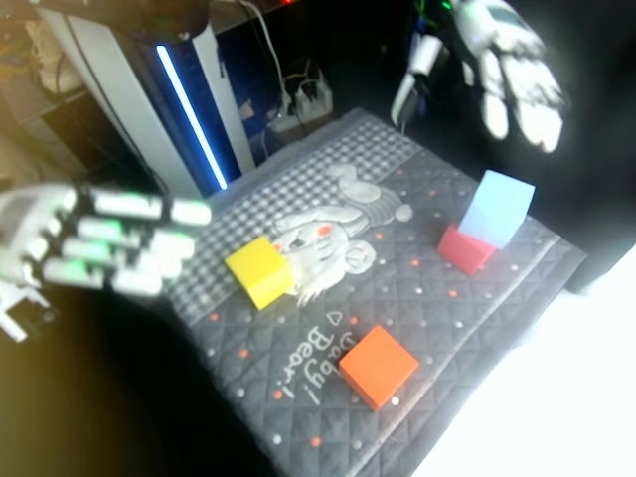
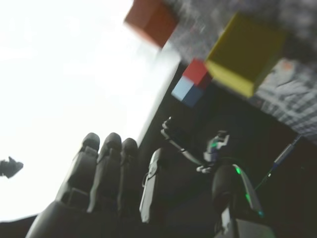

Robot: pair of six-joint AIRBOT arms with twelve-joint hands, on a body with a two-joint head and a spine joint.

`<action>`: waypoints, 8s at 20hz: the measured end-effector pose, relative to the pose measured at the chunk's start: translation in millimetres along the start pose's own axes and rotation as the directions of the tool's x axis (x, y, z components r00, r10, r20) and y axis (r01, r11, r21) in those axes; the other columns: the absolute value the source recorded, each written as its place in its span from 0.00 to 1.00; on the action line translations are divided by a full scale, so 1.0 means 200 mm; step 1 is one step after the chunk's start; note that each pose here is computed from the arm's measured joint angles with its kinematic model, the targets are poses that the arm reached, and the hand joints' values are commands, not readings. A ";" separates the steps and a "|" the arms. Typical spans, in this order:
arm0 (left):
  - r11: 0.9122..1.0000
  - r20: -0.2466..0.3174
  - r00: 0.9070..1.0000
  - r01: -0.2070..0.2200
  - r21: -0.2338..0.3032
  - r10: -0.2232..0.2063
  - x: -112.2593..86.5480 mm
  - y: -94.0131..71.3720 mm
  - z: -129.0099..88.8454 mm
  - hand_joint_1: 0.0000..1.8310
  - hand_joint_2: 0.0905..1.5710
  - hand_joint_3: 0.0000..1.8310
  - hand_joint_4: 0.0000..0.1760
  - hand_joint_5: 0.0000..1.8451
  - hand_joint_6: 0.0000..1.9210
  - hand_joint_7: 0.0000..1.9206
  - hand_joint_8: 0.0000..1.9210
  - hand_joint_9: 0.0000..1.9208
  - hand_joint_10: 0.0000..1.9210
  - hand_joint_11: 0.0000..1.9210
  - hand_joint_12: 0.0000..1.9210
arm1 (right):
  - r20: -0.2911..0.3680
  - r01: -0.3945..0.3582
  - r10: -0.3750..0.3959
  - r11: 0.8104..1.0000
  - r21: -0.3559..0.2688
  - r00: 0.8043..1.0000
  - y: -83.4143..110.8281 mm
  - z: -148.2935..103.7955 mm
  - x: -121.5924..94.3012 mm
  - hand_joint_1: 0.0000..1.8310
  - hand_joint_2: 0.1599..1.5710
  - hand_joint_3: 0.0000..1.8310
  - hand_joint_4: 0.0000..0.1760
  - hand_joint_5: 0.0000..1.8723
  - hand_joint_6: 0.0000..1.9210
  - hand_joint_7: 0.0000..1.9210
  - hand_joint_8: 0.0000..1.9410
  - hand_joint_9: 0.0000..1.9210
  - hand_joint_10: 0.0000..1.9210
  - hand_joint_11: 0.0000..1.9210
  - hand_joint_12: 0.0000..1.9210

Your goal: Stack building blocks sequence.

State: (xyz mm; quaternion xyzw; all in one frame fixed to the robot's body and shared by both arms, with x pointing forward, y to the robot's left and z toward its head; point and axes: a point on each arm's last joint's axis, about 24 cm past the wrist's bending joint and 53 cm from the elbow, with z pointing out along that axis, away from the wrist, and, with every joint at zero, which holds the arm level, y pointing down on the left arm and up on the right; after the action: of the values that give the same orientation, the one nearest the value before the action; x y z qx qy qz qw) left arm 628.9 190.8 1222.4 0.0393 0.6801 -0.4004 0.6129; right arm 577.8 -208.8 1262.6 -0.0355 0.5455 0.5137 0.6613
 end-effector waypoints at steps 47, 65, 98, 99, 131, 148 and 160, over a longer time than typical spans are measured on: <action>0.950 0.109 0.952 0.297 -0.098 -0.286 0.17 0.20 -0.32 0.51 0.51 0.00 0.37 0.11 0.01 0.00 0.00 0.00 0.00 0.00 0.00 | -0.098 0.024 -0.026 1.000 -0.013 0.995 -0.17 0.71 0.12 0.69 0.69 0.00 0.00 0.45 0.51 0.57 0.52 0.71 0.33 0.62 0.61; 0.943 0.102 0.946 0.319 -0.096 -0.309 0.20 0.21 -0.31 0.51 0.52 0.00 0.34 0.10 0.00 0.00 0.00 0.00 0.00 0.01 0.01 | -0.143 0.156 -0.123 0.956 0.248 0.982 -0.53 1.08 0.07 0.70 0.66 0.00 0.00 0.51 0.43 0.61 0.44 0.84 0.06 0.75 0.31; 0.942 0.105 0.943 0.324 -0.090 -0.315 0.20 0.21 -0.30 0.53 0.52 0.00 0.21 0.12 0.00 0.00 0.00 0.00 0.00 0.00 0.00 | -0.147 0.099 -0.057 0.951 0.293 0.988 -0.60 1.07 0.16 0.69 0.68 0.00 0.00 0.49 0.43 0.56 0.55 0.69 0.38 0.66 0.52; 0.942 0.105 0.943 0.324 -0.090 -0.315 0.20 0.21 -0.30 0.53 0.52 0.00 0.19 0.12 0.00 0.00 0.00 0.00 0.00 0.00 0.00 | -0.145 0.096 -0.055 0.951 0.294 0.988 -0.60 1.07 0.15 0.69 0.68 0.00 0.00 0.49 0.43 0.56 0.56 0.69 0.39 0.66 0.52; 0.937 0.106 0.938 0.339 -0.088 -0.329 0.21 0.22 -0.30 0.53 0.52 0.00 0.18 0.12 0.00 0.00 0.00 0.00 0.00 0.00 0.00 | -0.093 0.077 -0.055 0.964 0.254 0.994 -0.55 1.04 0.10 0.69 0.68 0.00 0.00 0.48 0.46 0.57 0.53 0.78 0.17 0.67 0.46; 0.936 0.109 0.937 0.342 -0.084 -0.332 0.21 0.21 -0.30 0.54 0.52 0.00 0.13 0.13 0.00 0.00 0.00 0.00 0.00 0.00 0.00 | -0.114 0.075 -0.043 0.954 0.291 0.993 -0.62 1.05 0.15 0.69 0.68 0.00 0.00 0.48 0.44 0.57 0.54 0.74 0.25 0.68 0.46; 0.935 0.110 0.936 0.344 -0.082 -0.335 0.21 0.21 -0.30 0.51 0.52 0.00 0.07 0.13 0.00 0.00 0.00 0.00 0.00 0.01 0.01 | -0.117 0.076 -0.042 0.952 0.298 0.992 -0.63 1.05 0.15 0.60 0.71 0.00 0.00 0.37 0.08 0.49 0.03 0.62 0.00 0.54 0.19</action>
State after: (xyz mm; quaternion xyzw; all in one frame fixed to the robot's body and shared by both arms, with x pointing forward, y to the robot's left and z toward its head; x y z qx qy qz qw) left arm 593.5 236.6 1161.3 -0.1285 0.6660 -0.4672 0.5671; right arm 807.7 -121.4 1259.4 0.0216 0.6515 0.4016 0.6432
